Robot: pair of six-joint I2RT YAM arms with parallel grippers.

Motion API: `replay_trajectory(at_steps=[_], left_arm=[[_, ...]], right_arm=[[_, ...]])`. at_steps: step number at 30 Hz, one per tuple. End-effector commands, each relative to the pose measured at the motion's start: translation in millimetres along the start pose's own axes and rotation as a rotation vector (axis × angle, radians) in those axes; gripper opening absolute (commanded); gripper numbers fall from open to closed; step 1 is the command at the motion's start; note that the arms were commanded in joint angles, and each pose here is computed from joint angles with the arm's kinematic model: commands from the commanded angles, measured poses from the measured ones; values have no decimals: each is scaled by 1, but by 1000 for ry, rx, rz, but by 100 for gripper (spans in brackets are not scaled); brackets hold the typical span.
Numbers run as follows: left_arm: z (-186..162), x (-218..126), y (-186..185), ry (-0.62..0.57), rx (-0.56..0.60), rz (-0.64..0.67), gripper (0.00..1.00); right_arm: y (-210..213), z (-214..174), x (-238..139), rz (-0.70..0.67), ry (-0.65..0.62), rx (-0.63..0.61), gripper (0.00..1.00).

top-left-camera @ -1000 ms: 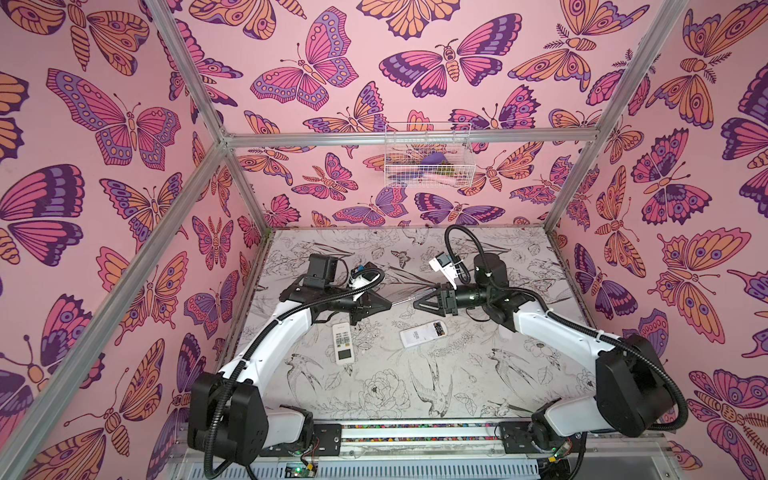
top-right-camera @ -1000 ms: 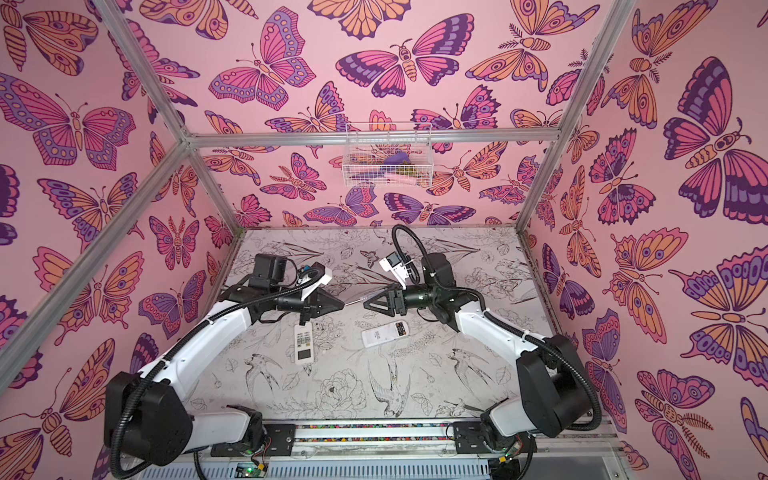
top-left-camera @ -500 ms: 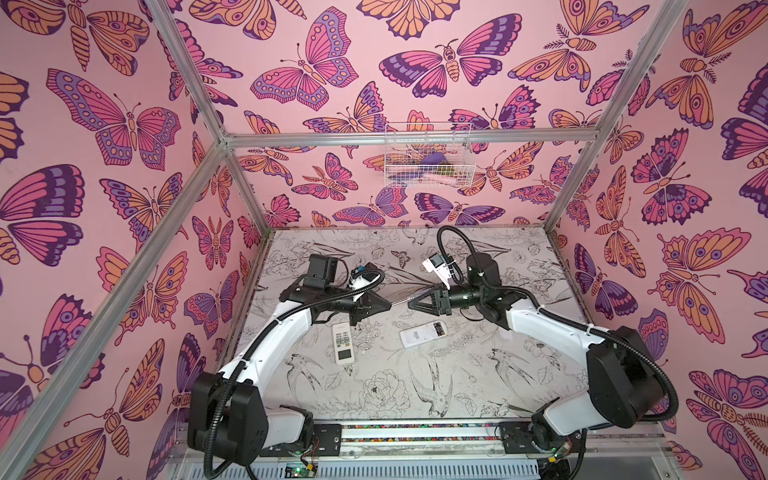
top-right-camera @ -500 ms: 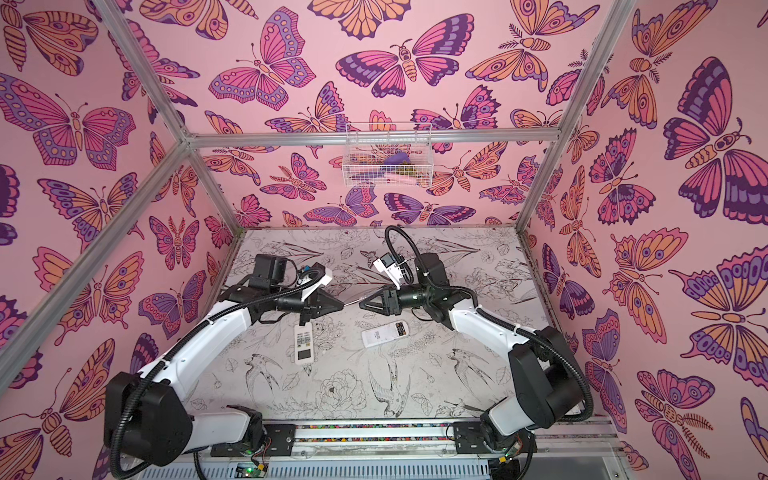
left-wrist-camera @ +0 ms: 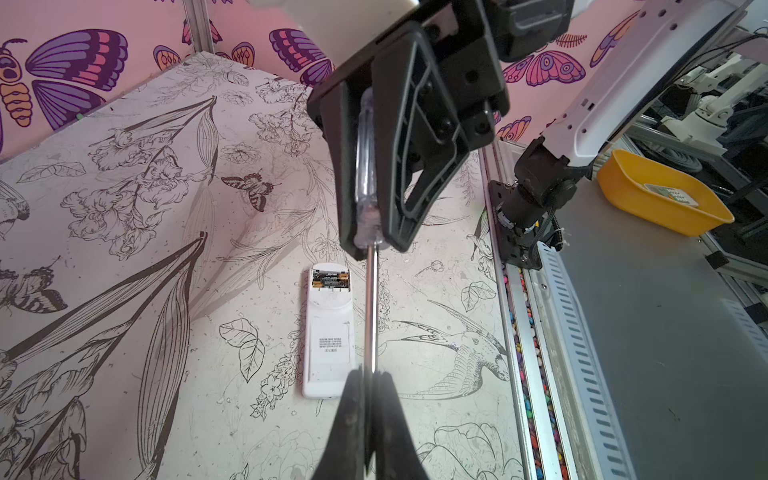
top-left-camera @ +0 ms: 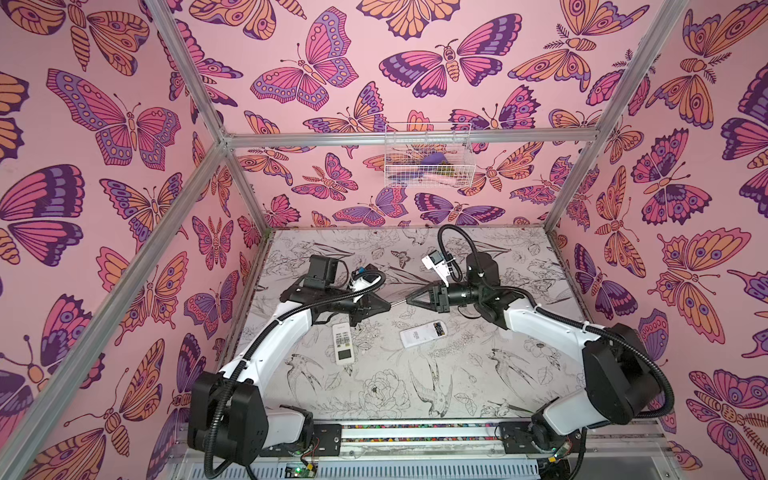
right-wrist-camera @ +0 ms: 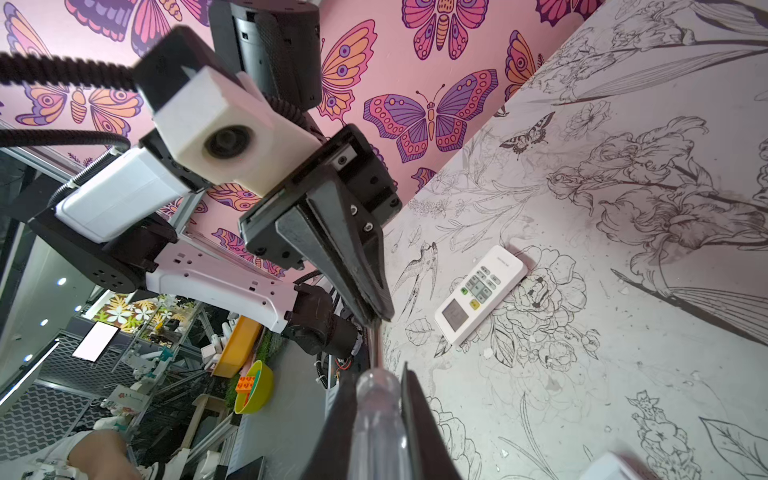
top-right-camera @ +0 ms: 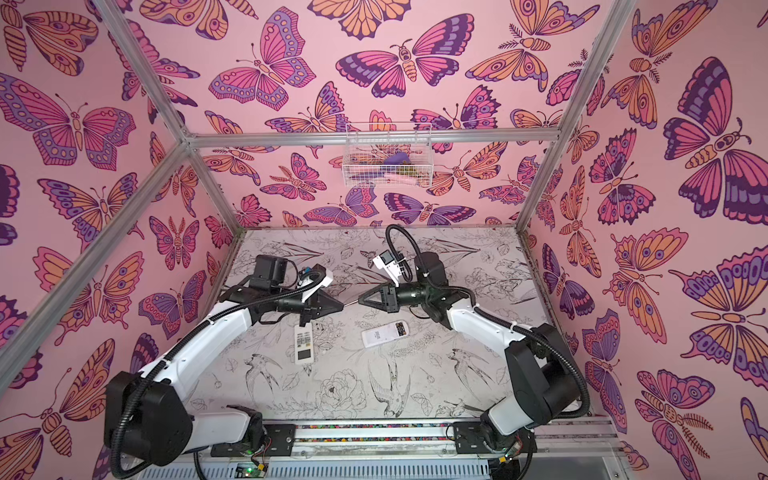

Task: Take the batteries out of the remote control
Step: 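Open the left gripper off the shaft while the right gripper lifts the screwdriver, then move the left gripper down onto the opened white remote and grasp it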

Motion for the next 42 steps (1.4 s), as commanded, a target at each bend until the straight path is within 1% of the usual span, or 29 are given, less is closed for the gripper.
replay_trajectory(at_steps=[1,3,4,7,8,9,11,13,18,19,22,24,27,29,35,39,40,42], left_arm=[[0,2,-5,-32,11,-42,0],[2,1,-3,-31,3,-35,0],[2,0,-3,-31,0,-32,4],[4,-1,-1,-20,12,-15,32],[4,-2,-1,-13,16,-1,39],[4,-4,0,-7,15,9,44],[6,-8,3,11,5,44,50],[8,-10,5,40,3,79,53],[10,-10,14,87,-25,128,66],[10,-8,17,97,-37,136,68],[12,-2,25,137,-45,158,69],[12,4,30,169,-46,172,72],[14,17,36,222,-33,190,78],[16,29,39,261,-30,197,83],[22,68,40,337,2,165,89],[23,94,39,361,13,118,91],[22,101,39,370,21,103,92],[20,114,38,392,31,88,93]], right_arm=[[-2,-4,4,-16,21,-30,0],[-3,-5,3,-29,25,-30,0],[-3,-5,2,-30,26,-30,0],[-3,-8,-7,-52,24,-34,0],[-4,-9,-12,-69,14,-33,0],[-3,-10,-17,-81,2,-31,0],[-2,-11,-29,-110,-35,-20,0],[2,-16,-40,-144,-63,-20,0],[12,-32,-70,-308,-114,-35,0],[14,-35,-77,-336,-132,-30,0],[28,-45,-98,-423,-182,-48,0],[39,-53,-109,-508,-219,-83,0],[51,-64,-128,-660,-321,-135,0],[62,-73,-139,-745,-365,-179,0],[83,-107,-172,-993,-451,-226,0],[88,-132,-187,-1097,-495,-237,0],[88,-137,-190,-1115,-528,-242,0],[89,-143,-193,-1112,-565,-270,0]])
Point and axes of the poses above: each gripper's point midway between its finger pads, its own x axis out along the fingers, its own y axis along the line the jaws close on, z = x × y, the point moved 10 cm from there along -x, back along the fingers, and after that the axes turned 12 degrees about x, right-handed, at the moved point
